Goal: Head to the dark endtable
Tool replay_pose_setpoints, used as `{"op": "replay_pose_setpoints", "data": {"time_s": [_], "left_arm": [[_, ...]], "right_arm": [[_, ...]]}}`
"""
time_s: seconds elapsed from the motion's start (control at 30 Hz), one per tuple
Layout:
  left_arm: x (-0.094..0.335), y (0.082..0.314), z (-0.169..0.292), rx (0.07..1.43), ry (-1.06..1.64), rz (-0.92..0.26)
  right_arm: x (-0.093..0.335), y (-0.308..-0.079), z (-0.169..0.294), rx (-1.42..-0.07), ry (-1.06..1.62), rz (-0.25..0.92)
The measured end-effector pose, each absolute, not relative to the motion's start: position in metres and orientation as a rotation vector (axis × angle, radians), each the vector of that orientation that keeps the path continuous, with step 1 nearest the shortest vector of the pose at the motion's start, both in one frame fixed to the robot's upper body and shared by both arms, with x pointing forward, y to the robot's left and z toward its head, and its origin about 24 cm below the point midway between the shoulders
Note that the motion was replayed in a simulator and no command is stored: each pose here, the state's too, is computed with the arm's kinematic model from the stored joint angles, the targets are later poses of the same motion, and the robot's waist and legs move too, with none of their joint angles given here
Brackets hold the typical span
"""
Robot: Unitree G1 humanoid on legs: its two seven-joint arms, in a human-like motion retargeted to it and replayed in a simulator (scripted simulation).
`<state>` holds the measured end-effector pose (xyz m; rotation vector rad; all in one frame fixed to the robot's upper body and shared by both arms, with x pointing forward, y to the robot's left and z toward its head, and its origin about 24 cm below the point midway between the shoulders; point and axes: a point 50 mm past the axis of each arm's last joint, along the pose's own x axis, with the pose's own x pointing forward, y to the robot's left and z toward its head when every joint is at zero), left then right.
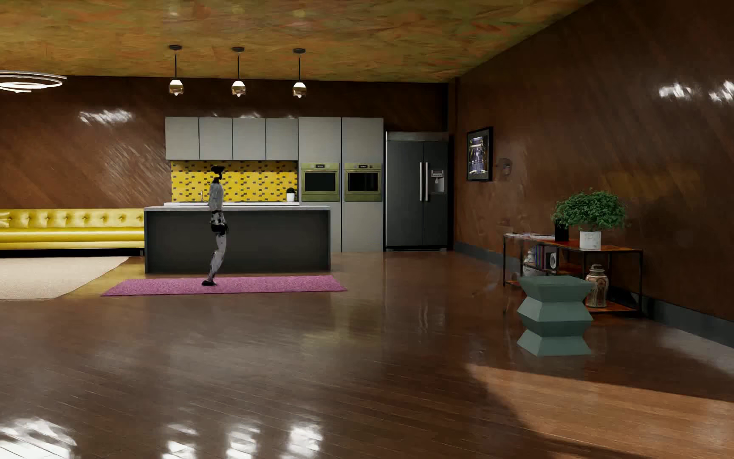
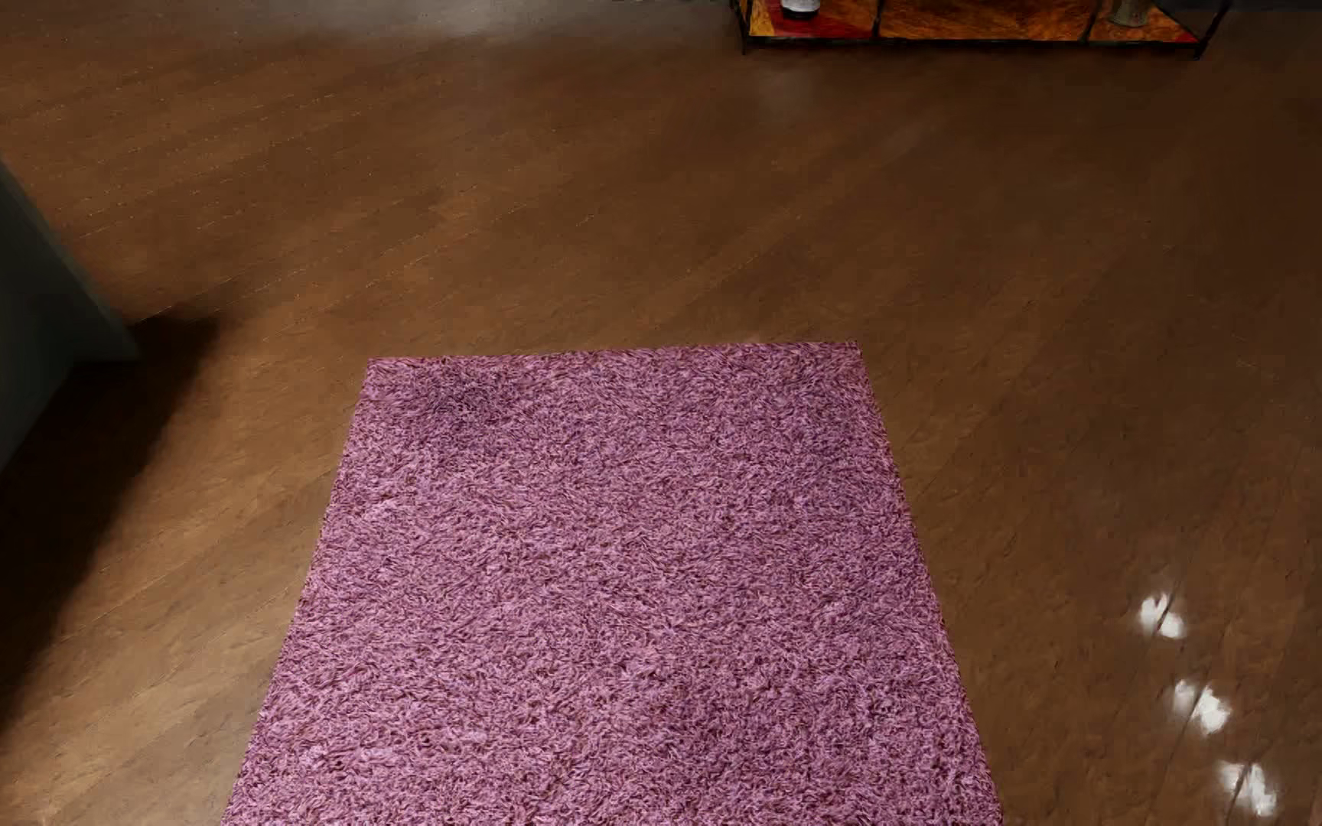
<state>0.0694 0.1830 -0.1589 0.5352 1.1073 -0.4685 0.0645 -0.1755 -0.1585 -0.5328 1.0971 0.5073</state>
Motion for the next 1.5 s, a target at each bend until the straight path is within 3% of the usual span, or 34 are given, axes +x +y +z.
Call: {"op": "replay_pose_setpoints", "data": {"time_s": [0.07,0.27,0.53,0.63,0.73,0.8,0.87,1.1,1.17,1.27,1.37,1.43,1.5], "left_arm": [[0.061,0.196,-0.159,0.49,1.147,-0.374],[0.036,0.192,-0.163,0.464,1.204,-0.386],[-0.006,0.211,-0.166,0.481,1.356,-0.354],[-0.009,0.214,-0.166,0.515,1.373,-0.386],[0.004,0.215,-0.166,0.488,1.344,-0.332],[0.027,0.206,-0.164,0.475,1.257,-0.34],[0.059,0.197,-0.157,0.464,1.138,-0.345],[0.131,0.206,-0.129,0.476,0.896,-0.273],[0.122,0.208,-0.135,0.454,0.941,-0.244],[0.07,0.2,-0.154,0.412,1.109,-0.264],[0.035,0.197,-0.161,0.44,1.204,-0.337],[0.011,0.203,-0.162,0.436,1.271,-0.327],[-0.005,0.214,-0.162,0.447,1.328,-0.304]], "right_arm": [[0.06,-0.175,-0.159,-0.528,1.103,0.512],[0.09,-0.173,-0.15,-0.565,1.001,0.532],[0.143,-0.173,-0.131,-0.577,0.855,0.477],[0.118,-0.173,-0.145,-0.582,0.949,0.506],[0.074,-0.173,-0.156,-0.564,1.058,0.546],[0.054,-0.176,-0.16,-0.578,1.114,0.574],[0.04,-0.185,-0.16,-0.535,1.157,0.507],[-0.014,-0.194,-0.163,-0.56,1.308,0.567],[-0.021,-0.192,-0.164,-0.56,1.328,0.585],[-0.022,-0.195,-0.165,-0.562,1.346,0.567],[0.016,-0.189,-0.163,-0.581,1.225,0.576],[0.051,-0.185,-0.158,-0.619,1.114,0.601],[0.089,-0.188,-0.148,-0.631,1.011,0.552]]}}
